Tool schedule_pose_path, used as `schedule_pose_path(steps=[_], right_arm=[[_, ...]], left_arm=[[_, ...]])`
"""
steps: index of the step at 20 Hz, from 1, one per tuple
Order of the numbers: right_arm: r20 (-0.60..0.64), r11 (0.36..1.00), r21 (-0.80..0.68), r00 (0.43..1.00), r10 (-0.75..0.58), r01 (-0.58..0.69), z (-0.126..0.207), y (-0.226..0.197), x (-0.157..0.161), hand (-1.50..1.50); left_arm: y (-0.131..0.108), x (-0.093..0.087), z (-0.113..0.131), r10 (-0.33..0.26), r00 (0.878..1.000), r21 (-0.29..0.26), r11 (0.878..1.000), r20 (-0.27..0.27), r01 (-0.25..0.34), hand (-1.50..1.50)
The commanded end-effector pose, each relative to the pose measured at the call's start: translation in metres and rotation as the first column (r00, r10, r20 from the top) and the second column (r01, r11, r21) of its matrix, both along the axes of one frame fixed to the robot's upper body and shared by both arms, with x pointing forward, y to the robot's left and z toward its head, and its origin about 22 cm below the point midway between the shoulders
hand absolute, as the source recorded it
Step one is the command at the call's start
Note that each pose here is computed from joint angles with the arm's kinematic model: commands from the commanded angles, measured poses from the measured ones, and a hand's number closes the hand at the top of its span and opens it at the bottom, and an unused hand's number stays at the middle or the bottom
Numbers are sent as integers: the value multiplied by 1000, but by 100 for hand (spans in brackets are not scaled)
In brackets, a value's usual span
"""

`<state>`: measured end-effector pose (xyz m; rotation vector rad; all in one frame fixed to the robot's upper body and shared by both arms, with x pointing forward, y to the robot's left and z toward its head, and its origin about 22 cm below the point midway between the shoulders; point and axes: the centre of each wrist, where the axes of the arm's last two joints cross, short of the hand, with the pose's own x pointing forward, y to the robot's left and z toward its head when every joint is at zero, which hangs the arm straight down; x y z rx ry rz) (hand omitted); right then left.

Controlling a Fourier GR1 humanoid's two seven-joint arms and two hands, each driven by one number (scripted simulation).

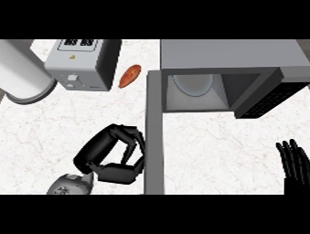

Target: Pick up the milk, place it into the microwave and close the microwave

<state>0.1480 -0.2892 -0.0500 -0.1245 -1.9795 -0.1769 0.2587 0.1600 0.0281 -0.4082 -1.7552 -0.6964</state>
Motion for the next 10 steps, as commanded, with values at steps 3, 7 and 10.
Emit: schedule_pose_path(steps=[3,7,10], right_arm=[[30,998,-63,999,14,-13,27,-17,-6,-150],[76,999,-31,996,37,-35,31,-3,4,-150],[83,997,-27,993,79,-77,60,-19,-12,-150]], left_arm=[[-69,5,-6,-96,993,100,991,65,89,150],[-99,21,-19,-107,994,187,977,16,102,150],[-109,3,-53,-80,997,183,980,-20,83,150]])
